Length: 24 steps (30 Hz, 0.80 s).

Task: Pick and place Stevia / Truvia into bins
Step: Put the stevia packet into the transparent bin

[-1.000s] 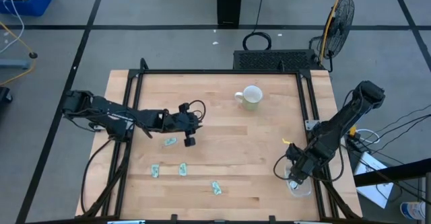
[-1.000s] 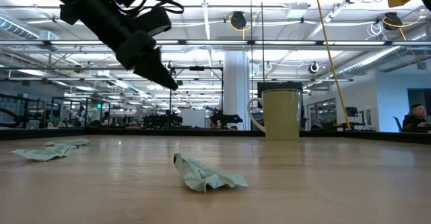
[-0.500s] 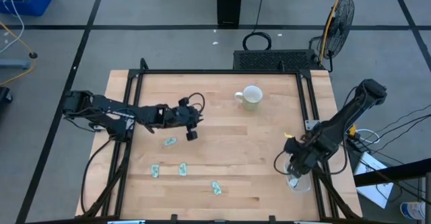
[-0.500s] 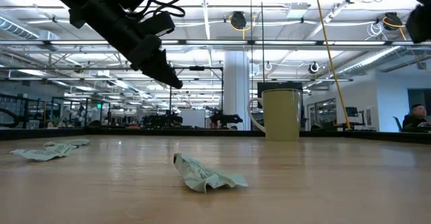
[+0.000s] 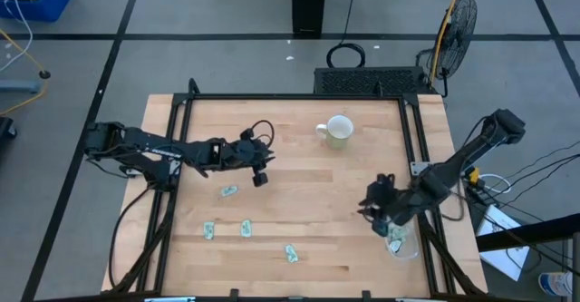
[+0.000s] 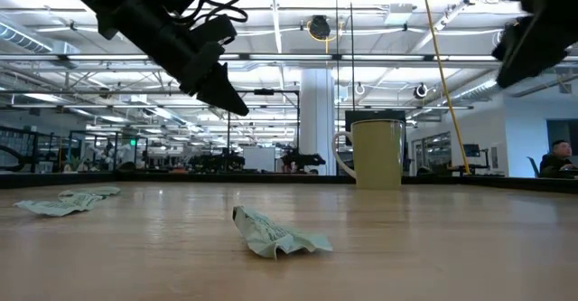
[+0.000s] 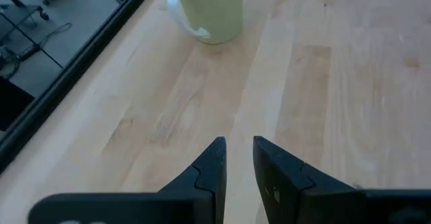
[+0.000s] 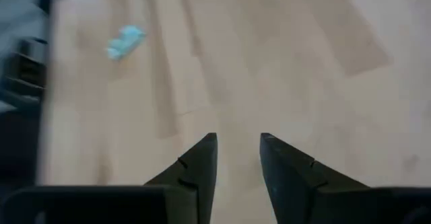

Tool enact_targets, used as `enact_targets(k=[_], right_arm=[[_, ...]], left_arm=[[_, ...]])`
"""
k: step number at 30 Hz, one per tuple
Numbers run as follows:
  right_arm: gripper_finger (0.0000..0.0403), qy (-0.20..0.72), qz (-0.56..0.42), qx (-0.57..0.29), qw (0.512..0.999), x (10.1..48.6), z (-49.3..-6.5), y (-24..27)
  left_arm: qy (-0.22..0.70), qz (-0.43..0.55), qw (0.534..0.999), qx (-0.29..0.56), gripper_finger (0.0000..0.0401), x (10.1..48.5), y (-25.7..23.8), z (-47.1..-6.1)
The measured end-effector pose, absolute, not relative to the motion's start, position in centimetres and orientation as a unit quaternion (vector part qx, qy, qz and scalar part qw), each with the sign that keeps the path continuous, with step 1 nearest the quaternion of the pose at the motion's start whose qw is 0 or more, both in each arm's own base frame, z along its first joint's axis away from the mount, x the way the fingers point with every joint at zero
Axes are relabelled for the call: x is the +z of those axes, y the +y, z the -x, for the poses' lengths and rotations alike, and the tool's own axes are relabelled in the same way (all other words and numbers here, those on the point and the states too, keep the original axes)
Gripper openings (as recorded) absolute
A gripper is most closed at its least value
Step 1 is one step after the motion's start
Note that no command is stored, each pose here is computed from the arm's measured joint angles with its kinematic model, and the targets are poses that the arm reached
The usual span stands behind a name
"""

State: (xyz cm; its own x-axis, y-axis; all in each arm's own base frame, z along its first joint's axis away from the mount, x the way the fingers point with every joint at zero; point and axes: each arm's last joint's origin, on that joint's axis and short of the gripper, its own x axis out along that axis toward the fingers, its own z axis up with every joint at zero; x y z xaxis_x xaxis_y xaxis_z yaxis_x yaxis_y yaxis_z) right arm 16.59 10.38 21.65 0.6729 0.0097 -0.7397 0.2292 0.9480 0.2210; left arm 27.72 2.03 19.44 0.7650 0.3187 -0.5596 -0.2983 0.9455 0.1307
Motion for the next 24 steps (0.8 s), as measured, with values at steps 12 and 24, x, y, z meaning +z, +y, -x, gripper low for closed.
enact_targets(k=[12,24], right_arm=[[0.0161,0.303,-0.008,0.066,0.951,18.1,-26.1,9.3],[0.0164,0.205,0.047,0.119,0.97,13.8,-32.1,8.3]], left_arm=[[0.26,-0.038,0.958,0.117,0.0081,22.5,-0.5,-26.1],[0.256,-0.034,0.958,0.122,0.0081,26.3,-1.7,-20.3]])
